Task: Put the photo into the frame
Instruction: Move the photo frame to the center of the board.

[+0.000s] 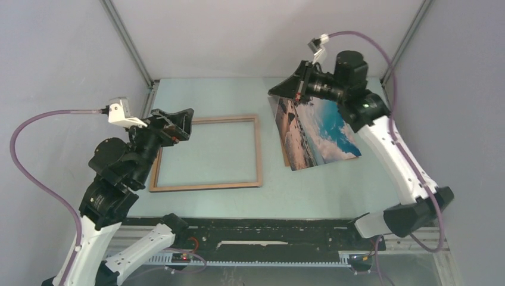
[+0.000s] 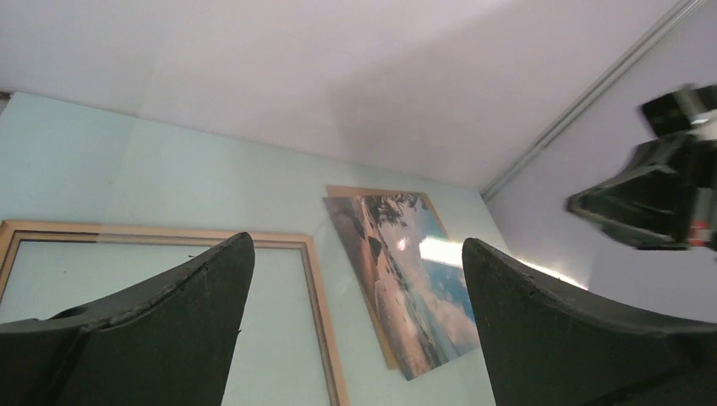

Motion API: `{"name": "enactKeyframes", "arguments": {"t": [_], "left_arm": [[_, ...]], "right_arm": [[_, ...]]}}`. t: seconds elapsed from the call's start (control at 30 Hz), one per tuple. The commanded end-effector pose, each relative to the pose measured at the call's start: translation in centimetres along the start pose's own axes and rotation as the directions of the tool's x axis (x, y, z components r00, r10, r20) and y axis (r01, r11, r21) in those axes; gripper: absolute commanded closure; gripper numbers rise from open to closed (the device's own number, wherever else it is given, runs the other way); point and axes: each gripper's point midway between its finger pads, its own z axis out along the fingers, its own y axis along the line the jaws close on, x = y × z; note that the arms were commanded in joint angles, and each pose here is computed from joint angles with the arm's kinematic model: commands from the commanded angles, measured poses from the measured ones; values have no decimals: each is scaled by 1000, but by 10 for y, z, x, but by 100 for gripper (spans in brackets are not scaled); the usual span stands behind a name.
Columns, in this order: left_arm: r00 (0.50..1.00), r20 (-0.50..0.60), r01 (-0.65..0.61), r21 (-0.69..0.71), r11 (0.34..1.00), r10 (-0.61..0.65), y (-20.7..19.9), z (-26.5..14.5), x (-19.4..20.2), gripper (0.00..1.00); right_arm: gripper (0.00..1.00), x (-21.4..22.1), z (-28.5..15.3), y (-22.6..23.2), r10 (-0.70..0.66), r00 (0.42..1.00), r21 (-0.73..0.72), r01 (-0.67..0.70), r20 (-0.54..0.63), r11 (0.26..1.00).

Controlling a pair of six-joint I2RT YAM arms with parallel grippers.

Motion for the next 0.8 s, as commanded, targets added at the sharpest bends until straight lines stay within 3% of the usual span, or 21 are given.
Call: {"name": "enactKeyframes", "arguments": {"t": [0.0, 0.33, 0.53, 0.63, 0.77], "left_arm": [[998, -27, -49, -35, 998, 48, 8, 8, 13, 0], [984, -173, -59, -56, 997, 48, 16, 31, 72, 0], [964, -261, -77, -94, 993, 50, 27, 47, 111, 0], [953, -301, -59, -107, 993, 24, 34, 60, 128, 0], [930, -349, 44, -201, 979, -113, 74, 80, 135, 0]], "right_arm": [[100, 27, 46, -44, 158, 981, -50, -164, -109, 985], [100, 75, 145, -198, 386, 887, -21, -404, -253, 914], [100, 101, 152, -269, 455, 825, 83, -455, -334, 886], [88, 108, 143, -293, 472, 817, 148, -449, -331, 881], [77, 121, 140, -304, 481, 805, 169, -450, -347, 877]]}}
